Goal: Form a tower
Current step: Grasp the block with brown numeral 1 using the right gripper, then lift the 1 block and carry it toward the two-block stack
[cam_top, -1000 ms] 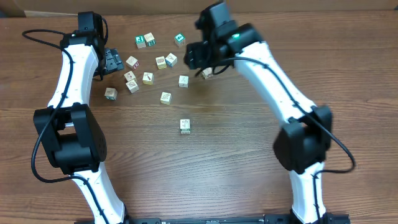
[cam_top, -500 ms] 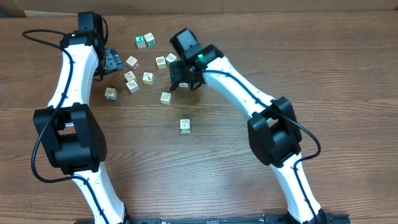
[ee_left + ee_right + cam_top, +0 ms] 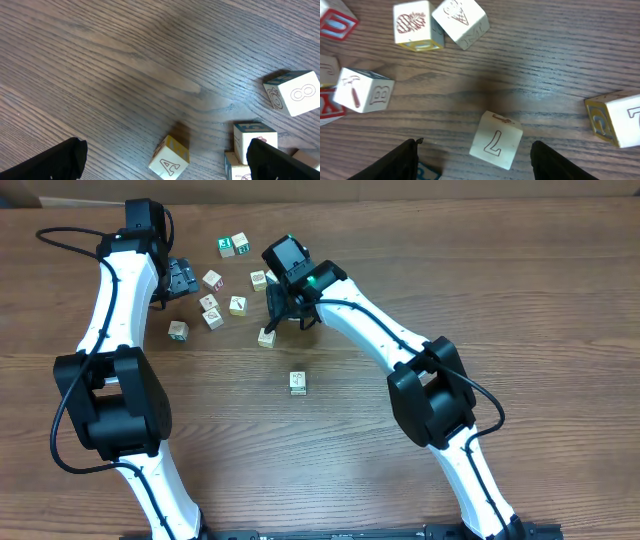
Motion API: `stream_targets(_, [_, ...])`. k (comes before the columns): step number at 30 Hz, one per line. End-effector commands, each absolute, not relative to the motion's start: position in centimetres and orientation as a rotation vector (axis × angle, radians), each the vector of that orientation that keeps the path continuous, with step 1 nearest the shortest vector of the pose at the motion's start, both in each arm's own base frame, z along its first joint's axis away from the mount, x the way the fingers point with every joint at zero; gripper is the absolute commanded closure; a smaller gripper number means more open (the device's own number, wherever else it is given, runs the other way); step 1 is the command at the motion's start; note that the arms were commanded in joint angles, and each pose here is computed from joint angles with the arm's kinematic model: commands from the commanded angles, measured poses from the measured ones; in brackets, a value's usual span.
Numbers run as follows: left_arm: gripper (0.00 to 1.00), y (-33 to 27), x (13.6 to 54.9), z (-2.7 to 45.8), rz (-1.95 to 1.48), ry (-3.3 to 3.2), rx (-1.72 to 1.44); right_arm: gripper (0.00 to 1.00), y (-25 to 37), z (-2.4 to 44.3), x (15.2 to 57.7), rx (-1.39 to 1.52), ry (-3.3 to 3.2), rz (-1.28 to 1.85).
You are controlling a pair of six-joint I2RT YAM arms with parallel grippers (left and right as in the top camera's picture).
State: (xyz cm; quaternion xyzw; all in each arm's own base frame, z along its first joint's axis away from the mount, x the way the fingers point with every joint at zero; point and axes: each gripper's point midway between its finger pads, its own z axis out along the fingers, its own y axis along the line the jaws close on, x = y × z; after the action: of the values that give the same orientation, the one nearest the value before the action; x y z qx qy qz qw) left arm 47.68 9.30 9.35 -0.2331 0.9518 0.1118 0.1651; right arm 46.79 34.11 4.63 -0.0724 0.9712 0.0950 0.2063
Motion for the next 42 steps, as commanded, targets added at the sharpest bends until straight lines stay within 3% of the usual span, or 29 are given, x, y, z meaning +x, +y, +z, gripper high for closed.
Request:
stream_targets(1, [0.00, 9.1, 47.8, 9.0, 0.317, 2.724, -0.645, 0.31, 33.6, 2.3, 46.8, -0.186, 2.736, 0.223])
stream_targets(6, [0.00, 9.1, 47.8, 9.0, 0.317, 2.725, -0.645, 0.32, 33.5, 1.6, 46.7, -0.190, 2.747, 0.213])
stream_targets(21, [0.00, 9.1, 47.8, 9.0, 0.317, 2.724, -0.645, 0.46, 33.1, 1.7, 47.9, -0.163, 2.691, 0.165])
stream_targets(31, [0.00, 9.1, 47.8, 9.0, 0.317, 2.724, -0.645, 0.71, 33.0, 2.2, 48.0, -0.161, 2.684, 0.166])
stream_targets(35, [0.00, 9.1, 47.8, 9.0, 0.317, 2.724, -0.645, 0.76, 33.0, 4.8, 48.0, -0.162, 2.654, 0.188])
stream_targets(42, [0.00, 9.1, 47.8, 9.0, 0.317, 2.724, -0.645, 0.76, 31.8, 13.3, 47.4, -0.142, 2.573, 0.240])
